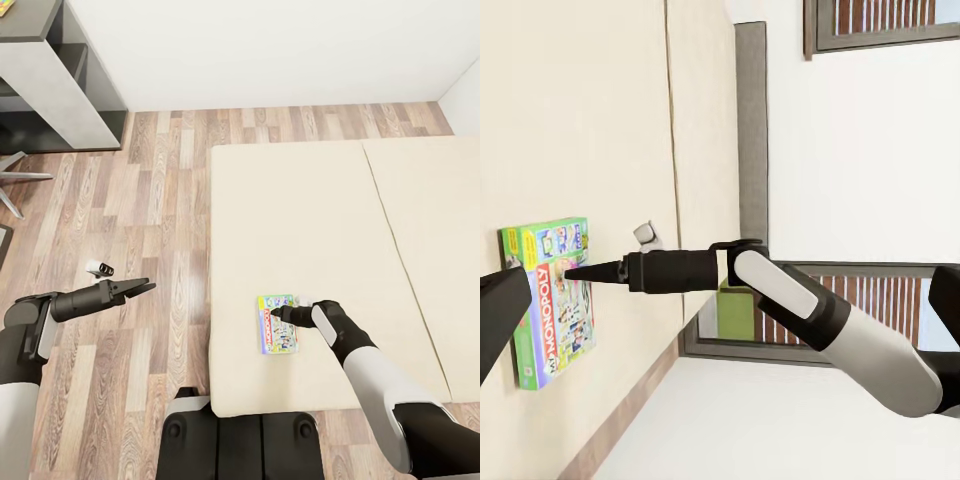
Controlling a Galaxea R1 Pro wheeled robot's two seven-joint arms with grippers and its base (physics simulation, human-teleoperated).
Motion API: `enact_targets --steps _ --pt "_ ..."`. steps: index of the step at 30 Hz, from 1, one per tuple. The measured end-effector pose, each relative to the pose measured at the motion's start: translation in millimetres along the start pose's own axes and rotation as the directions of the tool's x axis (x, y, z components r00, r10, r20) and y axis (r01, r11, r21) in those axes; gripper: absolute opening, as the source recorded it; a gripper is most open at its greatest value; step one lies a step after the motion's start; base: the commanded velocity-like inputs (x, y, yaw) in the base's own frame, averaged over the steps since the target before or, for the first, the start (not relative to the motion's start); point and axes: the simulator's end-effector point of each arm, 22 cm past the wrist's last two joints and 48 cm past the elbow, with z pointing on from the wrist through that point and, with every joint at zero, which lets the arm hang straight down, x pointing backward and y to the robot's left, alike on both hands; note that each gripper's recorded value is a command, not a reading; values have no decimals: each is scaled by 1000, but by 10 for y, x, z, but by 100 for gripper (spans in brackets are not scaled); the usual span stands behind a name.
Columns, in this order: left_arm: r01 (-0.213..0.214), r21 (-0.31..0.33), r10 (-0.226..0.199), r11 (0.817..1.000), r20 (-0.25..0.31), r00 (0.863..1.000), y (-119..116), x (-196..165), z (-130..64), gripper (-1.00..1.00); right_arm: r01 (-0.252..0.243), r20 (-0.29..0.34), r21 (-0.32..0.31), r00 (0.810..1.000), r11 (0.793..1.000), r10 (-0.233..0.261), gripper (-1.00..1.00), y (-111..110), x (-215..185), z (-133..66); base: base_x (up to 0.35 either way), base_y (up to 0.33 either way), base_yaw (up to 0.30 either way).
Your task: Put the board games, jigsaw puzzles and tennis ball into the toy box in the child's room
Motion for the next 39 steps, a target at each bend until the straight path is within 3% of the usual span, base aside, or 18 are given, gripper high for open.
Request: enact_targets --steps 39 --pt "0 0 0 1000 0 1000 0 0 -1 100 1 0 0 1000 1000 -1 100 0 1 0 -12 8 0"
